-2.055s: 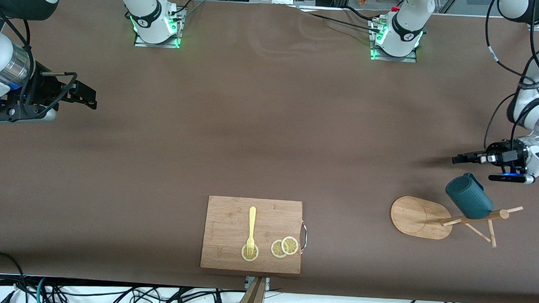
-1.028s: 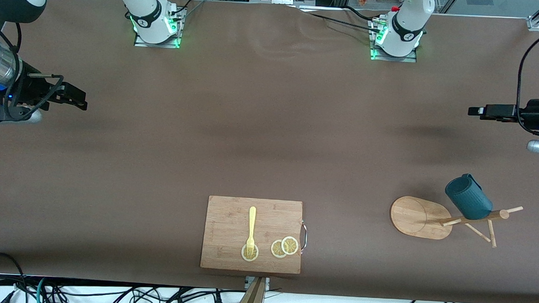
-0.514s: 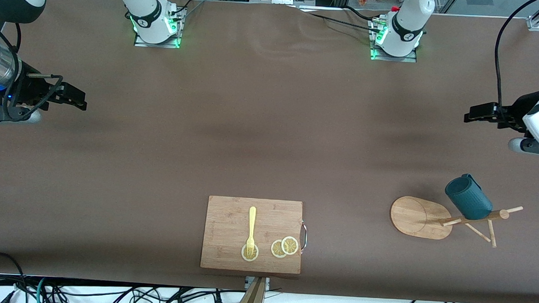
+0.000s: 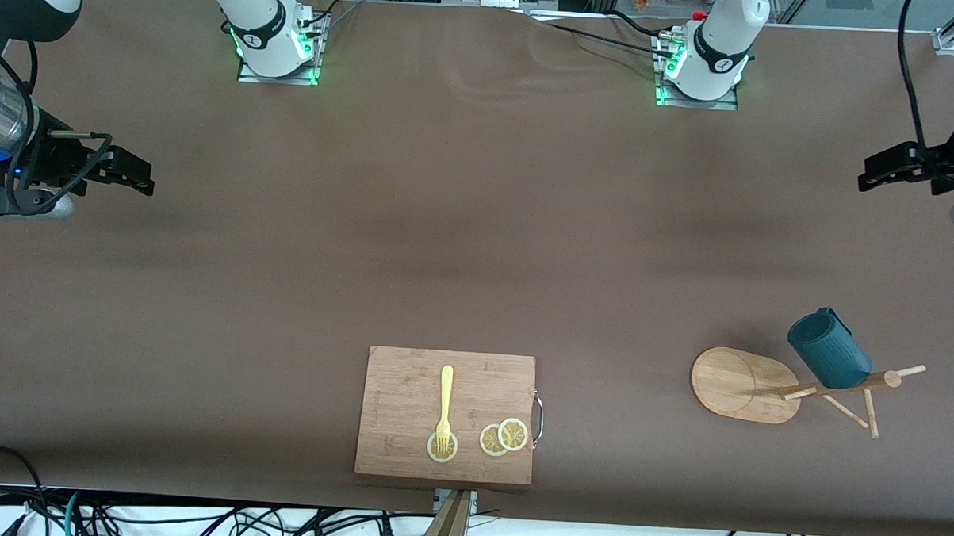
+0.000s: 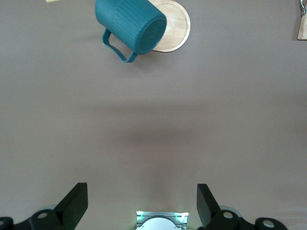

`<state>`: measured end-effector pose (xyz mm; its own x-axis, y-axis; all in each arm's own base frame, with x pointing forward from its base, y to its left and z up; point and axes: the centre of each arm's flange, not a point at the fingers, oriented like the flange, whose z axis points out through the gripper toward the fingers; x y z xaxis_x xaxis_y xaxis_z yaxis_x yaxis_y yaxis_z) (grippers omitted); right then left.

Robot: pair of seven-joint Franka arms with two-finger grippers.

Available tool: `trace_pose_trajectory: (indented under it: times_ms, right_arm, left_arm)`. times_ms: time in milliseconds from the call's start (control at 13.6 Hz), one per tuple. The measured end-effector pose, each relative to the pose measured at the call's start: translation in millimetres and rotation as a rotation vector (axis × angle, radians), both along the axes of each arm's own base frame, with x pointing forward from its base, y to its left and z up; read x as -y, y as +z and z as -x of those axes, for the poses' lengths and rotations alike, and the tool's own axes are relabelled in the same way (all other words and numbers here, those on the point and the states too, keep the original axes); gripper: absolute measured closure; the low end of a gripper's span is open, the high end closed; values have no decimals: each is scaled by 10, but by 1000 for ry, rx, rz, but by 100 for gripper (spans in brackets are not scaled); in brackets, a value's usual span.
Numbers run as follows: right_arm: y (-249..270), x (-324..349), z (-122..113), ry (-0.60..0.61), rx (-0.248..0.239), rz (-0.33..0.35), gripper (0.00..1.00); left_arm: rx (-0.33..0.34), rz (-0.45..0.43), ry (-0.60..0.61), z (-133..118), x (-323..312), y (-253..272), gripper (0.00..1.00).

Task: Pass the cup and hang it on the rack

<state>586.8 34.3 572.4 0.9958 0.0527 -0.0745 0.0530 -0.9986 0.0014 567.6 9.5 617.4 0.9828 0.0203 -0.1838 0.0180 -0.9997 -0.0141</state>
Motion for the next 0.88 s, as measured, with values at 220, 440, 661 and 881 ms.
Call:
trace_pose_trajectory:
  times_ms: [220, 440, 661, 881]
  right_arm:
    - [-1, -1, 0, 0, 0, 0, 0]
    - [-1, -1, -1, 0, 0, 0, 0]
    - [-2, -1, -1, 0, 0, 0, 0]
    - [-4, -1, -1, 0, -1, 0, 0]
  left_arm:
    - [-25, -1, 11, -54, 32, -139, 0]
    - [-31, 0, 9, -81, 54, -185, 0]
    - [-29, 0, 8, -82, 62, -176, 0]
    - [-29, 0, 8, -82, 62, -176, 0]
